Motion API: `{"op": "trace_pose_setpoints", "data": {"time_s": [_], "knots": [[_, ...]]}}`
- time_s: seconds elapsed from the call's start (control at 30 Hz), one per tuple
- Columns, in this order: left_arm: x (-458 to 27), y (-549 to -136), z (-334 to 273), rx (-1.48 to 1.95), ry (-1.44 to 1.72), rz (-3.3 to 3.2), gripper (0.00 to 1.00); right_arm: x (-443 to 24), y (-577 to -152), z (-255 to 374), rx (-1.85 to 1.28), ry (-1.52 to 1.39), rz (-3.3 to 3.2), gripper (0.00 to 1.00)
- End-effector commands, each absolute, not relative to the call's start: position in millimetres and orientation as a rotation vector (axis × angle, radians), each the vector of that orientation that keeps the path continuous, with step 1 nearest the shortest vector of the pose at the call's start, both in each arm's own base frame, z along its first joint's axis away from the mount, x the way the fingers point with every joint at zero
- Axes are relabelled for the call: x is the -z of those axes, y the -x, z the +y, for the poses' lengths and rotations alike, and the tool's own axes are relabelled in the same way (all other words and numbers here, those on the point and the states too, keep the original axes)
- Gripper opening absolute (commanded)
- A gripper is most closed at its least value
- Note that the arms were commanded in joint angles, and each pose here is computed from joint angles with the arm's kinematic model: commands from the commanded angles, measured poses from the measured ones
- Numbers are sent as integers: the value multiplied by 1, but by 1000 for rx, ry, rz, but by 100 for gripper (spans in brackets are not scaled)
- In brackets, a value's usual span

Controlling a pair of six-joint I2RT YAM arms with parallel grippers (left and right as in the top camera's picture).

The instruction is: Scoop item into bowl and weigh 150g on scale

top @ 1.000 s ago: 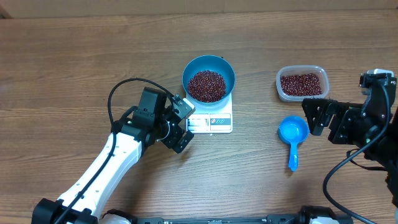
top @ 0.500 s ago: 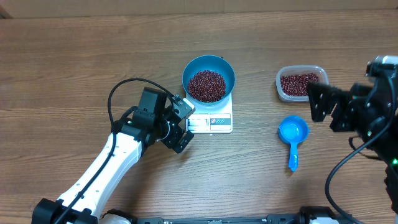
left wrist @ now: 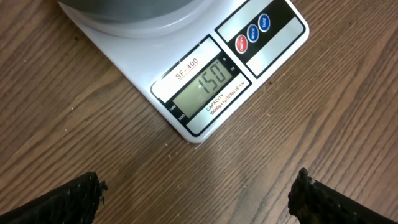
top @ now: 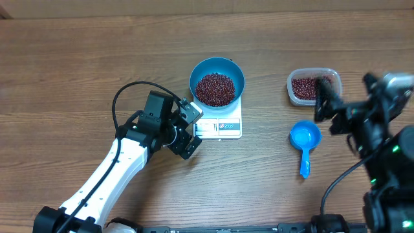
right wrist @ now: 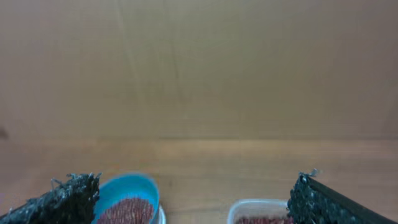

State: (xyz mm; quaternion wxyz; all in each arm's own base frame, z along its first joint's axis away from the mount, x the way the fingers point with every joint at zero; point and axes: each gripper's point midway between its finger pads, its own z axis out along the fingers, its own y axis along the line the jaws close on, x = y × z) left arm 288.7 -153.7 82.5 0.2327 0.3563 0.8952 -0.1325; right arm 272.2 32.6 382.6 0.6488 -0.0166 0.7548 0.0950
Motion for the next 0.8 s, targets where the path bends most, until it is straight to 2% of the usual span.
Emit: {"op": "trace_pose_setpoints", "data": {"time_s": [0.0,0.77], "knots": [[-80,-286,-157,376,-1000,2457,100,-358,-259,40,-223,79,1683,100],[-80,-286,-157,376,-1000,2457,100,-245,-232,46,-254,122,1505,100]]}}
